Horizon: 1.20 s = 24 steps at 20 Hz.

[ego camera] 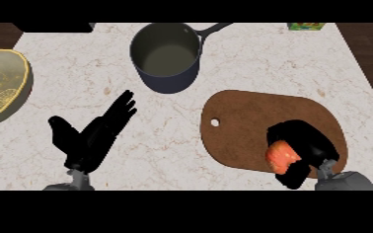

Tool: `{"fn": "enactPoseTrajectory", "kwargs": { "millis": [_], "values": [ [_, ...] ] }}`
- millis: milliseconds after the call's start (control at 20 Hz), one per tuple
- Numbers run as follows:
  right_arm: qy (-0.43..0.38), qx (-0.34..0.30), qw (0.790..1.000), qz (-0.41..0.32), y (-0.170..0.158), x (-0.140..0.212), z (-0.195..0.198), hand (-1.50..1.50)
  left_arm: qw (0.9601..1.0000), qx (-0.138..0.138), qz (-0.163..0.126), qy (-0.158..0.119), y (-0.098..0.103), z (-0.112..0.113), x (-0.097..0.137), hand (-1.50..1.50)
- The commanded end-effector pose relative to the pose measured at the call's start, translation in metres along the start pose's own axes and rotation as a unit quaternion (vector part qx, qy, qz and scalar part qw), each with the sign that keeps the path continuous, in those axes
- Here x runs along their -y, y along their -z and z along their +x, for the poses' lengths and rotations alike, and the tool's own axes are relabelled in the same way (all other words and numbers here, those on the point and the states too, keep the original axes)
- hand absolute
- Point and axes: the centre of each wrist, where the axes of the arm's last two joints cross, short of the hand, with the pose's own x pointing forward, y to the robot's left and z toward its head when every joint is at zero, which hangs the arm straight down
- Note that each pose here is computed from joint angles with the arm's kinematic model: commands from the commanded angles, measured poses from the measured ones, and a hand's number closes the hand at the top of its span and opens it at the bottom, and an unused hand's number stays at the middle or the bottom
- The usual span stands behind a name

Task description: Pick the squash from the cutting board and place it in the pot

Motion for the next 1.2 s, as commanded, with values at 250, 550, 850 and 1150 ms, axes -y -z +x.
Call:
{"fn": "enactPoseTrajectory", "kwargs": {
  "millis": [250, 550, 850, 1150],
  "values": [
    [-0.067, 0.08, 0.995, -0.003, 0.033, 0.117, -0.074, 1.5, 0.9996, 0.012, -0.024, 0.005, 0.008, 0.007, 0.014, 0.0],
    [-0.087, 0.097, 0.988, -0.078, 0.056, 0.14, -0.087, 1.5, 0.9999, 0.007, -0.009, 0.003, 0.002, -0.005, -0.003, 0.0],
    [-0.036, 0.128, 0.968, -0.215, 0.03, 0.206, -0.086, 1.5, 1.0, 0.004, -0.003, 0.005, 0.001, 0.0, 0.0, 0.0],
    [-0.02, 0.212, 0.94, -0.267, 0.0, 0.267, -0.064, 1.5, 1.0, 0.01, -0.001, 0.002, 0.006, 0.0, -0.013, 0.0]
  ]
}}
